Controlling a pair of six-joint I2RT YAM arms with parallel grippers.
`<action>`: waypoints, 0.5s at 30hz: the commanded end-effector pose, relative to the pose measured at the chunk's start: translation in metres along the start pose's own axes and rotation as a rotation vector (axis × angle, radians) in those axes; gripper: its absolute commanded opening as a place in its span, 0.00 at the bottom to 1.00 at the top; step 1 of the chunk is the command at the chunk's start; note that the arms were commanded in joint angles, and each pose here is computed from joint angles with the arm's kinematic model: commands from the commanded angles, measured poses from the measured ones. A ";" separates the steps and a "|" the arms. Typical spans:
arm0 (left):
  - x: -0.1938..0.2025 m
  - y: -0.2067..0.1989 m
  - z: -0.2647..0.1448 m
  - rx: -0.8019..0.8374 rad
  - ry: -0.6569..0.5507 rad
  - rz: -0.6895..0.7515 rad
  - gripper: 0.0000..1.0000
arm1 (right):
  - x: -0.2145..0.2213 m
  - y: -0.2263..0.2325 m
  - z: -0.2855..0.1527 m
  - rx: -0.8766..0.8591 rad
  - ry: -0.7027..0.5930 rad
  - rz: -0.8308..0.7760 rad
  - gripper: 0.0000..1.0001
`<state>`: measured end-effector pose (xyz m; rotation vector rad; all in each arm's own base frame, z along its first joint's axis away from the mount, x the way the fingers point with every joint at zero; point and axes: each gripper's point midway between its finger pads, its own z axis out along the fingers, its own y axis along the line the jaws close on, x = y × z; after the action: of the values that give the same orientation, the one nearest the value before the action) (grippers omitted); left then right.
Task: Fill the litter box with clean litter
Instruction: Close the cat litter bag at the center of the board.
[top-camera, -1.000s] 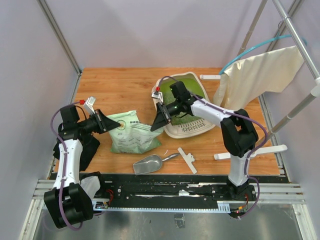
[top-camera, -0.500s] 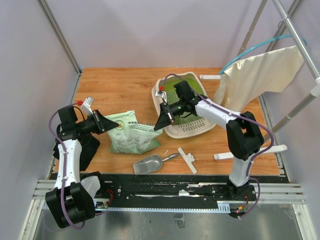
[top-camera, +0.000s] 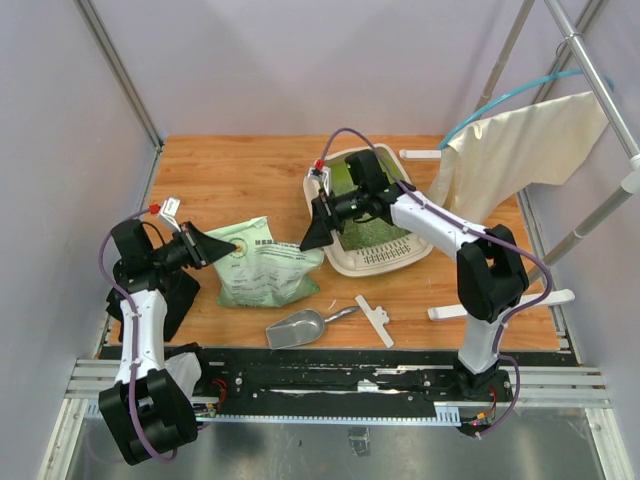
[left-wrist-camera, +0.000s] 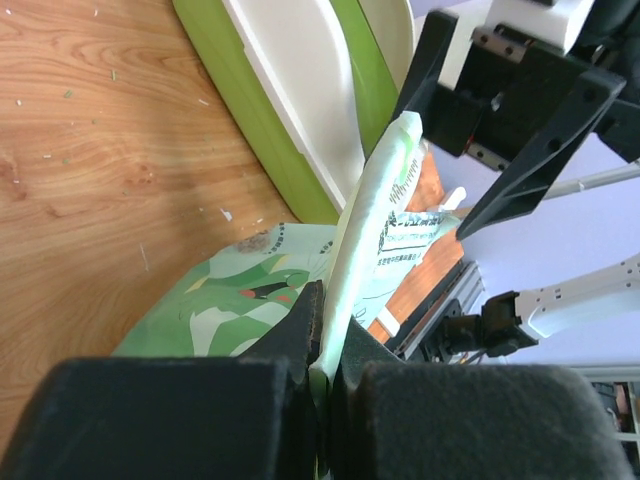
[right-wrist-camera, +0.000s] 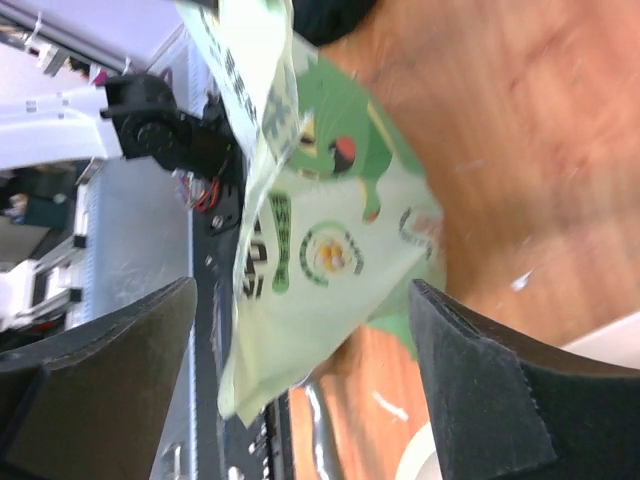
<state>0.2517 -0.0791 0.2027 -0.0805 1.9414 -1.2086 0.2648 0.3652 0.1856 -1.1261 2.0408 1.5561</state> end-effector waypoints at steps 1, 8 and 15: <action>-0.012 -0.017 -0.003 0.060 -0.024 0.077 0.00 | -0.054 0.019 0.011 0.002 -0.090 -0.166 0.88; -0.018 -0.017 -0.002 0.054 -0.027 0.083 0.01 | -0.031 0.025 0.084 -0.111 0.027 -0.013 0.93; -0.020 -0.015 -0.002 0.048 -0.029 0.092 0.01 | -0.019 0.047 0.089 -0.231 0.053 0.108 0.63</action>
<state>0.2528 -0.0789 0.2029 -0.0778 1.9387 -1.2095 0.2317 0.4589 0.1684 -1.1872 2.0772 1.7286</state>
